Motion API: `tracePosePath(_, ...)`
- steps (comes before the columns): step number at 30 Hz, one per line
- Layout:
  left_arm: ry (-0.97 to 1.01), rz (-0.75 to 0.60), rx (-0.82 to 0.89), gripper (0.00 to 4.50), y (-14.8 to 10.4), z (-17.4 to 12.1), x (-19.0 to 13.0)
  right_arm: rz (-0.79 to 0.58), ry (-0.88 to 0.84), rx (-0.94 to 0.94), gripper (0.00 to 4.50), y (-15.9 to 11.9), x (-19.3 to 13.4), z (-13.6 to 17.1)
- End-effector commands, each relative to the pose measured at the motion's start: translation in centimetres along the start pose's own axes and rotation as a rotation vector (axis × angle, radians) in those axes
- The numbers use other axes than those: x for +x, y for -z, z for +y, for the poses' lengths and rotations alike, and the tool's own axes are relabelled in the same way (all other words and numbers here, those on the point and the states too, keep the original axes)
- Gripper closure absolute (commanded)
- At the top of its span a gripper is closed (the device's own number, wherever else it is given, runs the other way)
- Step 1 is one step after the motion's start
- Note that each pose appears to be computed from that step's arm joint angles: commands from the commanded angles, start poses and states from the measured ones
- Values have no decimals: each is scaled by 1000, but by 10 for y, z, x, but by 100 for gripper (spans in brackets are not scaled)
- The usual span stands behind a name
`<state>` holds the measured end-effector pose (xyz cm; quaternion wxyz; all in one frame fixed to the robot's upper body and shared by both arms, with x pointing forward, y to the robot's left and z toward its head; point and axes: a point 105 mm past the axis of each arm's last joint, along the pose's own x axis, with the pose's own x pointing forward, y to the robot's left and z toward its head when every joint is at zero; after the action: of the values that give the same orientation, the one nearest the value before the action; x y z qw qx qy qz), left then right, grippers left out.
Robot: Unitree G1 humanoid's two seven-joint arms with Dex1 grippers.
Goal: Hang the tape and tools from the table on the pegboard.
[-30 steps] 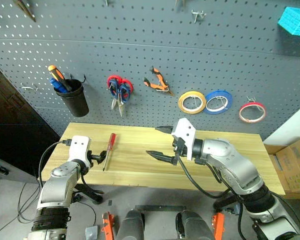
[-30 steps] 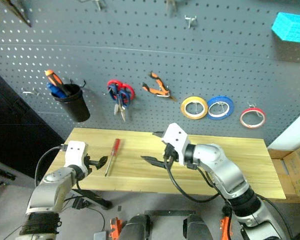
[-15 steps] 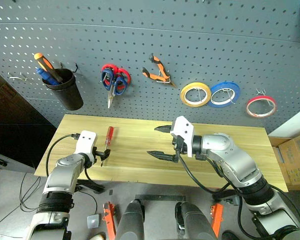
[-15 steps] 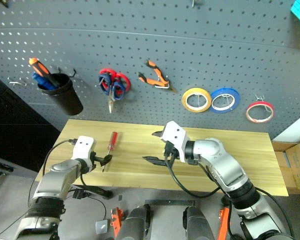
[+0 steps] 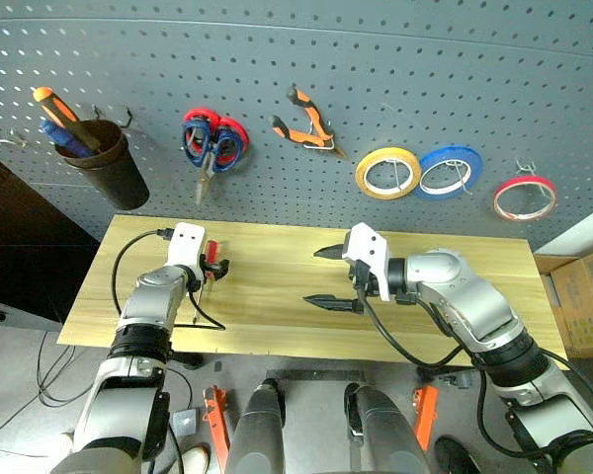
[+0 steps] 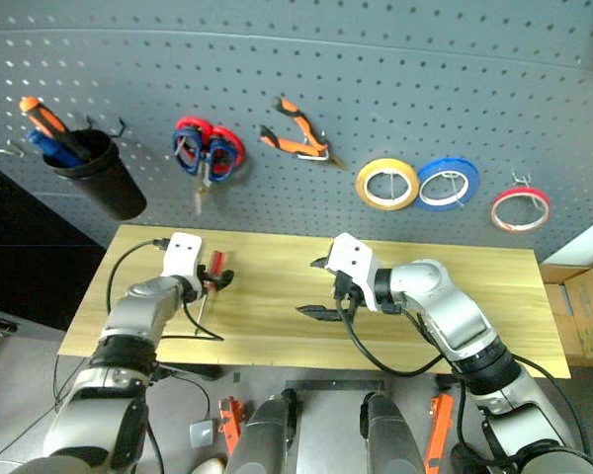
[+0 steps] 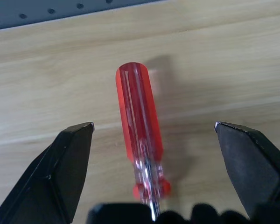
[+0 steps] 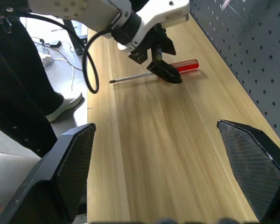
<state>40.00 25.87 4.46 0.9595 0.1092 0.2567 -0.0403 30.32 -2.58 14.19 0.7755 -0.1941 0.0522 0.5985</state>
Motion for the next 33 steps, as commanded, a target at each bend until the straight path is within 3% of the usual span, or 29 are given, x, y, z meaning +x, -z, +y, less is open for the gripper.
tracePosePath(1, -4, -7, 38, 3, -3, 4, 2, -22, -4, -17, 0, -8, -4, 2)
tracePosePath(9, -56, 33, 41, 3, 1, 17, 1, -8, -8, 2, 0, -4, -7, 4)
tracePosePath(12, -57, 39, 50, 87, 0, 16, 0, -4, -9, 4, 0, -3, -7, 4)
tracePosePath(20, -51, 39, 48, 366, -1, 14, -2, -1, -5, -6, 0, -3, -7, 1)
tracePosePath(33, -34, 7, 111, 367, -8, 14, -12, -47, 39, 7, 0, -13, -12, -6)
